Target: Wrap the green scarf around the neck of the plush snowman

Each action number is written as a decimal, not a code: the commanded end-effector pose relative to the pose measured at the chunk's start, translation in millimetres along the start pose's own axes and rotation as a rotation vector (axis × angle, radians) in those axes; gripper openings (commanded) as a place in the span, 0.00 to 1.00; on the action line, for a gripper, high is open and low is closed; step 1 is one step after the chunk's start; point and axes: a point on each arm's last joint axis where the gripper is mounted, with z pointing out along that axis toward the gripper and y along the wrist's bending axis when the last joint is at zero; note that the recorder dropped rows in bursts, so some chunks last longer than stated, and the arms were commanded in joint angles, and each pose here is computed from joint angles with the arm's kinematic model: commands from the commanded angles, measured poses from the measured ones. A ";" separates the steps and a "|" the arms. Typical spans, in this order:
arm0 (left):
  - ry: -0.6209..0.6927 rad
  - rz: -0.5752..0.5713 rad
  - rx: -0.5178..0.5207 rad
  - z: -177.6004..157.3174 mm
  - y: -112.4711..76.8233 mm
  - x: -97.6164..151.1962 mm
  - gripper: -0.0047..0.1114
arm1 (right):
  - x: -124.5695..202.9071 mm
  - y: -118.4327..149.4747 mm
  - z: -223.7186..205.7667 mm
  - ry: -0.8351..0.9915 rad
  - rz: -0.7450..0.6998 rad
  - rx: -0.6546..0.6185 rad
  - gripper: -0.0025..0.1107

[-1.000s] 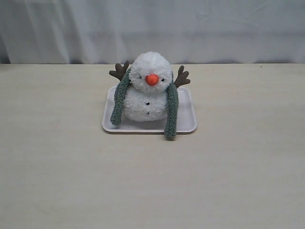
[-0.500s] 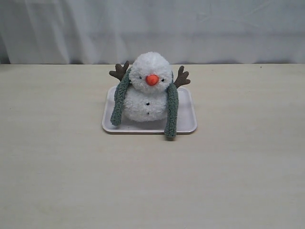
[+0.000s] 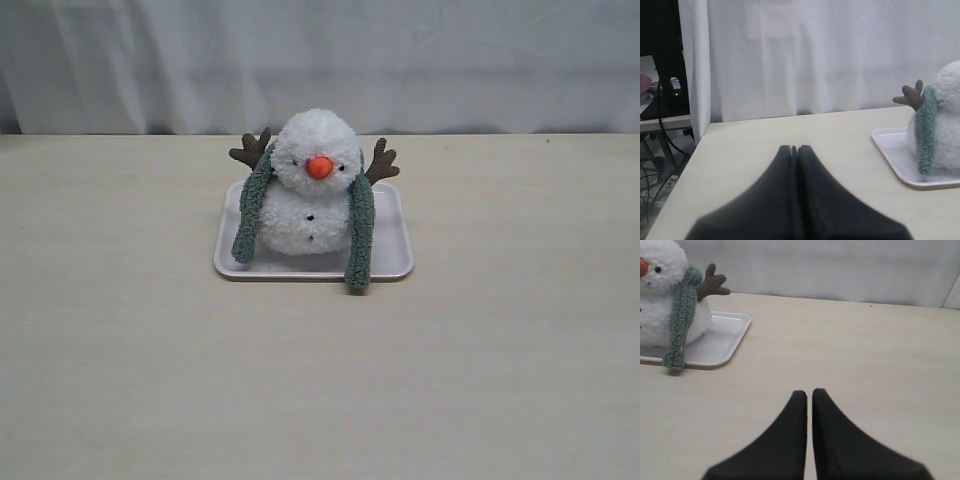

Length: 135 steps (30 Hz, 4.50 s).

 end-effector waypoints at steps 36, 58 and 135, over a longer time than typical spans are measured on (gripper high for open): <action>-0.013 -0.007 0.002 -0.1 -0.1 -0.7 0.04 | 0.6 -0.2 -0.2 0.000 0.013 0.005 0.06; -0.013 -0.007 0.002 -0.1 -0.1 -0.7 0.04 | 0.6 -0.2 -0.2 0.000 0.013 0.005 0.06; 0.187 0.028 0.004 -1.7 -0.1 17.4 0.04 | 0.6 -0.2 -0.2 0.000 0.013 0.005 0.06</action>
